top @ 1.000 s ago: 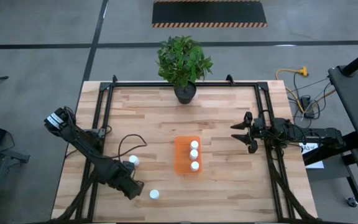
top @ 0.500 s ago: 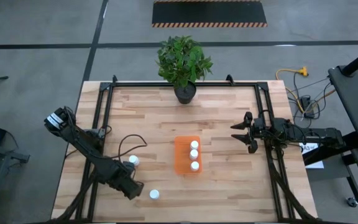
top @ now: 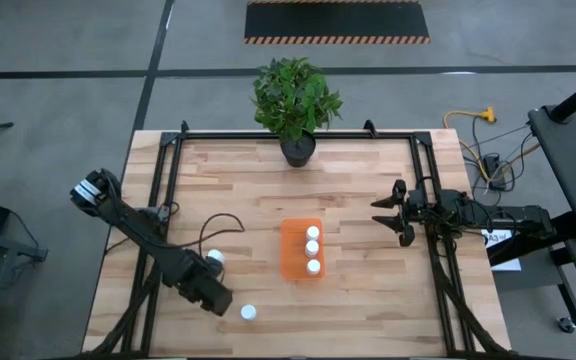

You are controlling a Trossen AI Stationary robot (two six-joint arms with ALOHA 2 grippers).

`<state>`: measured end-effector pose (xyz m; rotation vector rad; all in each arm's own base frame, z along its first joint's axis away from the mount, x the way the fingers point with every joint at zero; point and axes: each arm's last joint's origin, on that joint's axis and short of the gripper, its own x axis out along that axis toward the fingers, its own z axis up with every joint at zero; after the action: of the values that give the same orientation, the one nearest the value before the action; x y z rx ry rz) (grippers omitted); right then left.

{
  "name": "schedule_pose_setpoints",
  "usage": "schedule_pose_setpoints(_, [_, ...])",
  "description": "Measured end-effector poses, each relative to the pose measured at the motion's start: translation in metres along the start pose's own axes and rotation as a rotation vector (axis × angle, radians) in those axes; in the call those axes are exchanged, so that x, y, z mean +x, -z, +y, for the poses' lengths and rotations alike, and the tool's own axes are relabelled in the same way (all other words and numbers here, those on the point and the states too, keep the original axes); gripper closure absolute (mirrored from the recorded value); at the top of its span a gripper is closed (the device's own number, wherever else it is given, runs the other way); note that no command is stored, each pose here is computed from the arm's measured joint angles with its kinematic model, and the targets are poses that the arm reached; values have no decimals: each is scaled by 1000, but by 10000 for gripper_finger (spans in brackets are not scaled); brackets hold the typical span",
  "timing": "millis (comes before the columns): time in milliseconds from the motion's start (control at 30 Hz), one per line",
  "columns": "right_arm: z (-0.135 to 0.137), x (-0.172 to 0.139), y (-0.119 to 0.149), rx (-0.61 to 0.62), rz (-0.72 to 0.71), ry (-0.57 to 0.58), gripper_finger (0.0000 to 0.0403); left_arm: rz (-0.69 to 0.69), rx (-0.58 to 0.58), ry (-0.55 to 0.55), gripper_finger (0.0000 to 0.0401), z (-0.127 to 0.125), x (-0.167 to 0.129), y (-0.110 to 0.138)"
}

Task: Pick and place pill bottles into a basket
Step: Put the white pill bottle into the orange bin

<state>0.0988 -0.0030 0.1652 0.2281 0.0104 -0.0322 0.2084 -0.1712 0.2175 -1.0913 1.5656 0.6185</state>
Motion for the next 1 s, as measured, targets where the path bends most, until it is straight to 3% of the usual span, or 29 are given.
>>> schedule_pose_setpoints(200, [0,0,0,0,0,0,211,-6,104,-17,264,2,-16,-20])
schedule_pose_setpoints(633, [0,0,0,0,0,0,211,-113,449,9,264,-17,-72,-79])
schedule_pose_setpoints(800, [0,0,0,0,-1,1,211,-118,631,-74,264,-38,-90,-95])
schedule_pose_setpoints(1000, [0,0,0,0,0,0,211,-126,862,-134,264,-81,-102,-112])
